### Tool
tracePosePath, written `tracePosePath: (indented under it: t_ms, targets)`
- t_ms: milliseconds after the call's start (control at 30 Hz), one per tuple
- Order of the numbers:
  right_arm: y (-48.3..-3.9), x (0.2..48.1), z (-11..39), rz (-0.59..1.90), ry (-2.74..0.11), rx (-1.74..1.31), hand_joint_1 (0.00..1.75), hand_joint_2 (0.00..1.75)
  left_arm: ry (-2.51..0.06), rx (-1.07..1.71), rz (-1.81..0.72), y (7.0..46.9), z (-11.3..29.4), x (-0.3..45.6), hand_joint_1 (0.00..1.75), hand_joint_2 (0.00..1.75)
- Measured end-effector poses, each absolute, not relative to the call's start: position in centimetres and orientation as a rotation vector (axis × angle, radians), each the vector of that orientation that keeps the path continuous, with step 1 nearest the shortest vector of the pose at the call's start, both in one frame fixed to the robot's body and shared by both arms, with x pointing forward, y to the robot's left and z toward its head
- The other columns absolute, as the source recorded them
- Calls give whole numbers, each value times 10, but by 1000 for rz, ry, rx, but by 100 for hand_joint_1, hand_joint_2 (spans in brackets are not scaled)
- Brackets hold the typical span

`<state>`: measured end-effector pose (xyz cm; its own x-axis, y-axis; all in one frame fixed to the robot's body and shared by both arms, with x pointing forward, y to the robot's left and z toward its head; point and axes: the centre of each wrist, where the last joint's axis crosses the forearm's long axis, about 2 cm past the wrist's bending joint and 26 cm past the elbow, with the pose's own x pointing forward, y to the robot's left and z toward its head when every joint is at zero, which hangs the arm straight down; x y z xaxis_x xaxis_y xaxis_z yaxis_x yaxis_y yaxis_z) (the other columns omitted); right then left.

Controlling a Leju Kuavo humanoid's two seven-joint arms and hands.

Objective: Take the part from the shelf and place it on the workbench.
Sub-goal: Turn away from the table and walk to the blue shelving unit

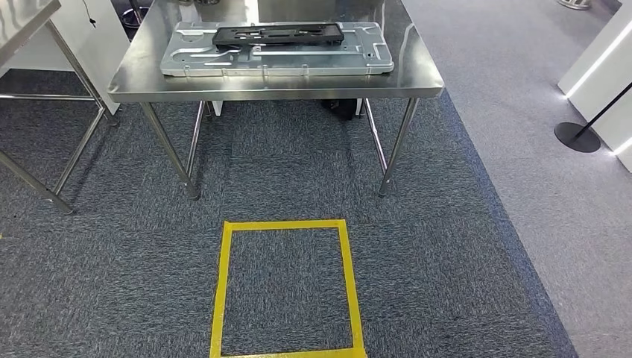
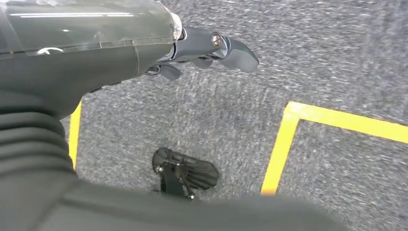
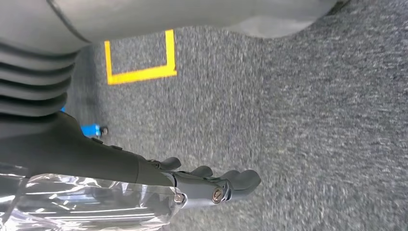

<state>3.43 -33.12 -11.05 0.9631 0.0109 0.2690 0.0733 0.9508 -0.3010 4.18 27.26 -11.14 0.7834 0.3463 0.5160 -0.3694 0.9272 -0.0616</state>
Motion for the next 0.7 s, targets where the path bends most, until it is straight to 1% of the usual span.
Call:
tracePosePath:
  t_ms: [367,500,700]
  targets:
    - [-329,33,-111,-84,-258,-270,0,175,-479,43,395,279,-112,37,0,175]
    - [-329,31,-111,-92,-255,-263,0,0,-459,50,372,283,-112,34,0,0]
    - [-328,29,-111,-86,-258,-247,0,0,-435,58,331,289,-113,30,0,0]
